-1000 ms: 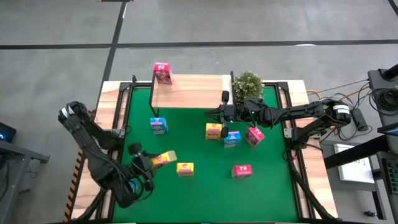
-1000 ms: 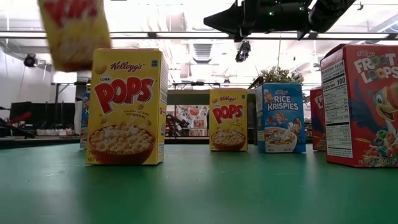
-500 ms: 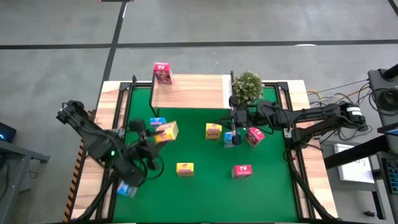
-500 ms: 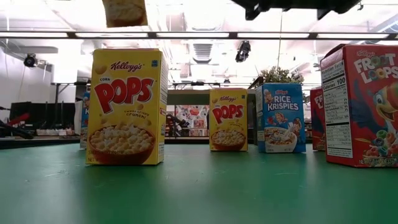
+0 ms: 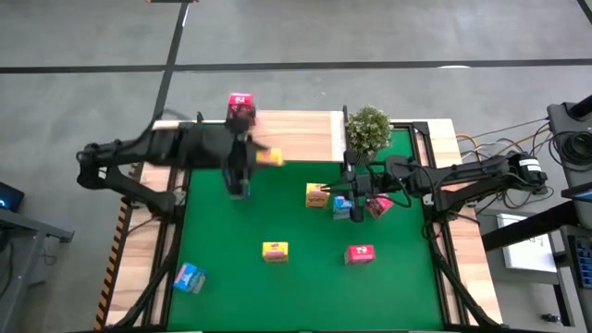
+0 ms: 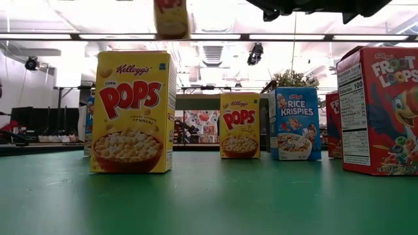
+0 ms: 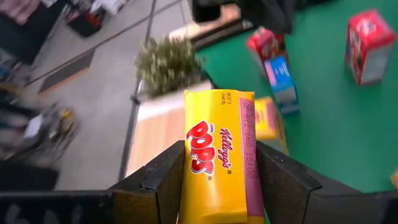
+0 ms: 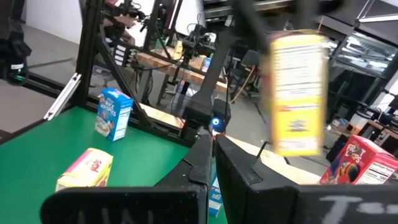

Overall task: Stack cereal on shelf
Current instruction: Put the bottom left yellow cereal box on the shelf

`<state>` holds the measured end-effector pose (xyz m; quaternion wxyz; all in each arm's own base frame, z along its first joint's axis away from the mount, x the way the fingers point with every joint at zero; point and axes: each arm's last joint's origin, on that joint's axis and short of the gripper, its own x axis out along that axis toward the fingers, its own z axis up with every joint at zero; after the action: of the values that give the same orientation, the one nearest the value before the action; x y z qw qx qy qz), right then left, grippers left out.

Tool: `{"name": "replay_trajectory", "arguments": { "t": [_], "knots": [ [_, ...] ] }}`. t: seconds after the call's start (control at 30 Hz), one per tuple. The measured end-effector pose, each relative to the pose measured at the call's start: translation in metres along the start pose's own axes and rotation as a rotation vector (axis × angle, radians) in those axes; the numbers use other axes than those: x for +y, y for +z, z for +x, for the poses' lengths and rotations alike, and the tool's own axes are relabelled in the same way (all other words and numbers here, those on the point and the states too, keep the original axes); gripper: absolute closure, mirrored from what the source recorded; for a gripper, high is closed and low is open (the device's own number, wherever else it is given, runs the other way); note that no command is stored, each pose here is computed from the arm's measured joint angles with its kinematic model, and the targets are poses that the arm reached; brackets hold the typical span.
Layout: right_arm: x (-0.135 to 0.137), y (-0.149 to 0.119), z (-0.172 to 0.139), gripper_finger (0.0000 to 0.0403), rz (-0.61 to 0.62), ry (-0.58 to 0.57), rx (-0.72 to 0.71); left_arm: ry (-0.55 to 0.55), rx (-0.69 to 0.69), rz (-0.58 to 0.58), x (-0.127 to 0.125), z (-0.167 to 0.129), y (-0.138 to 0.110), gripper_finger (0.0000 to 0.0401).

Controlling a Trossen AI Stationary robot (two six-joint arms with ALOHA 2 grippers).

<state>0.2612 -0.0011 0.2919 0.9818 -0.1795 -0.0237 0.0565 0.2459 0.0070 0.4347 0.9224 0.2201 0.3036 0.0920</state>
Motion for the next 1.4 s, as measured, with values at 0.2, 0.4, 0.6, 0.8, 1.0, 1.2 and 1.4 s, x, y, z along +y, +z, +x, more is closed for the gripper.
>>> {"name": "replay_trajectory", "arguments": {
  "t": [0.2, 0.4, 0.6, 0.8, 1.0, 1.2, 1.4],
  "knots": [
    [0.001, -0.003, 0.000, 0.0390, -0.004, 0.012, 0.033, -0.063, -0.068, -0.056, 0.069, 0.034, -0.026, 0.0239],
    [0.001, -0.003, 0.000, 0.0390, -0.015, 0.012, 0.032, -0.101, -0.079, -0.138, 0.120, 0.078, -0.058, 0.0239],
    [0.001, -0.003, 0.000, 0.0390, -0.021, 0.012, 0.032, -0.085, 0.001, -0.159, 0.145, 0.108, -0.082, 0.0239],
    [0.001, -0.003, 0.000, 0.0390, -0.041, 0.012, 0.032, -0.087, 0.033, -0.199, 0.156, 0.124, -0.088, 0.0239],
    [0.001, -0.003, 0.000, 0.0390, -0.053, 0.012, 0.031, -0.120, 0.106, -0.218, 0.161, 0.138, -0.096, 0.0239],
    [0.001, -0.003, 0.000, 0.0390, -0.055, 0.011, 0.032, -0.099, 0.103, -0.224, 0.168, 0.138, -0.098, 0.0239],
    [0.001, -0.003, 0.000, 0.0390, -0.056, 0.005, 0.034, -0.096, 0.108, -0.222, 0.170, 0.138, -0.100, 0.0239]
  ]
}}
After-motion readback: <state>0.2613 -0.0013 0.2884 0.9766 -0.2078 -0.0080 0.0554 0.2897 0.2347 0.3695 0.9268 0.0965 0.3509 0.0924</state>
